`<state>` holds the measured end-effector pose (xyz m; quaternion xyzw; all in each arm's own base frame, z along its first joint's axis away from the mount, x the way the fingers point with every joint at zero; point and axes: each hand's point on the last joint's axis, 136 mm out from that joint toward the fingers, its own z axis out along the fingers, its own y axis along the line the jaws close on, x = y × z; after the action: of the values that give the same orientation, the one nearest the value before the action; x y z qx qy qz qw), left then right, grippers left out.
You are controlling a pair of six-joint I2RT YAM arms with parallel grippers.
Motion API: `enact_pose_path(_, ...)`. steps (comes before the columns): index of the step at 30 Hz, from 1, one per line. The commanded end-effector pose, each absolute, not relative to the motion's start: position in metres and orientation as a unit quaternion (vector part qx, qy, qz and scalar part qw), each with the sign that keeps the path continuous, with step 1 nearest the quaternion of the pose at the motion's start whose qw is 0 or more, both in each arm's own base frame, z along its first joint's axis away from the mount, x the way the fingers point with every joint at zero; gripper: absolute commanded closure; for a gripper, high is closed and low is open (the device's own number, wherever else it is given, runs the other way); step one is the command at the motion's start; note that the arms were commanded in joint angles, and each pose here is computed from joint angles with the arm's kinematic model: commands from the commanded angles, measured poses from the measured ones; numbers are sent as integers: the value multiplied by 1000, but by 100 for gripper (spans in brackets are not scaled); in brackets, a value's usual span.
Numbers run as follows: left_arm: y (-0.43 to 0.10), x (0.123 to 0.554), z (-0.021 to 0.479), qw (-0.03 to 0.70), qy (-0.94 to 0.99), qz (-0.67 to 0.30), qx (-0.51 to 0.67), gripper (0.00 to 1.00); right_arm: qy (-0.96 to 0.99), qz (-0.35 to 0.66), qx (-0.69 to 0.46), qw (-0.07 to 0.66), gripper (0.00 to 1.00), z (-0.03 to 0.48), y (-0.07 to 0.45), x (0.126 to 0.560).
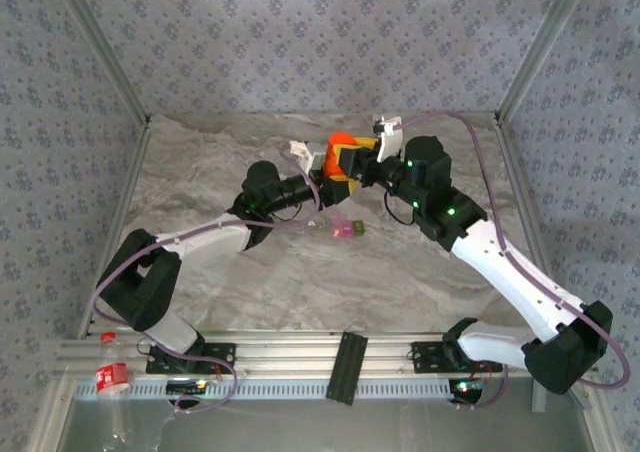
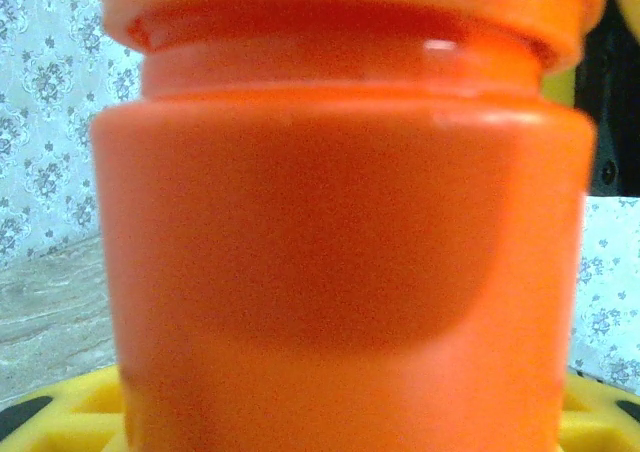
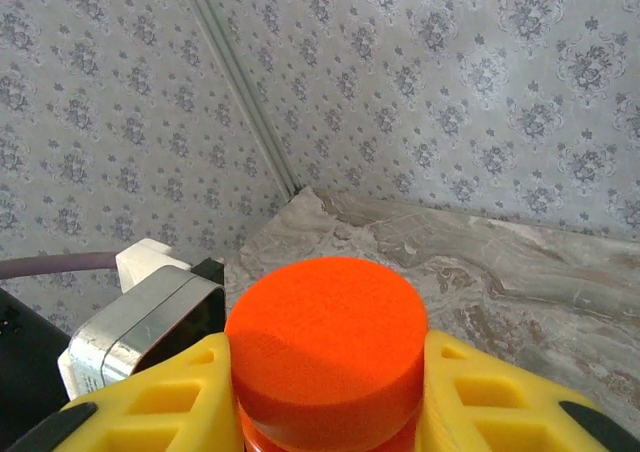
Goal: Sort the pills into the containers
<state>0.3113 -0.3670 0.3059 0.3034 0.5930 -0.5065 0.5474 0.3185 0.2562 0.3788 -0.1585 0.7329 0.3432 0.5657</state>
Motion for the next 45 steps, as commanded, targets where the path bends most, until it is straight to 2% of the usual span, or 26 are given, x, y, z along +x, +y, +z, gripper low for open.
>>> enact_pose_path(1, -351, 318, 357, 608, 551, -502, 273, 100, 750, 381, -206, 499, 58, 352, 278, 290)
enact_pose_path(6, -352, 318, 354, 605, 556, -497, 278, 100, 744, 376, -201, 515, 49, 374, 271, 292)
enact_pose_path(13, -353, 319, 345, 602, 563, -489, 284, 100, 728, 380, -197, 535, 22, 412, 246, 281)
enact_pose_path(19, -354, 315, 333, 601, 561, -480, 305, 100, 725, 387, -180, 540, 17, 431, 213, 268)
enact_pose_path(24, -356, 313, 314, 603, 565, -451, 337, 100, 744, 383, -146, 527, 18, 430, 192, 277)
enact_pose_path(30, -358, 310, 298, 592, 576, -436, 357, 100, 768, 396, -102, 492, 22, 422, 193, 300)
enact_pose_path(32, -359, 308, 295, 589, 578, -436, 359, 100, 776, 395, -95, 484, 29, 419, 195, 309)
enact_pose_path(36, -362, 306, 293, 585, 579, -437, 363, 100, 784, 396, -96, 469, 50, 413, 203, 324)
enact_pose_path(38, -363, 304, 292, 583, 579, -437, 365, 100, 787, 397, -99, 462, 57, 410, 208, 330)
enact_pose_path(45, -368, 304, 290, 577, 583, -439, 368, 100, 796, 399, -118, 439, 67, 398, 227, 340)
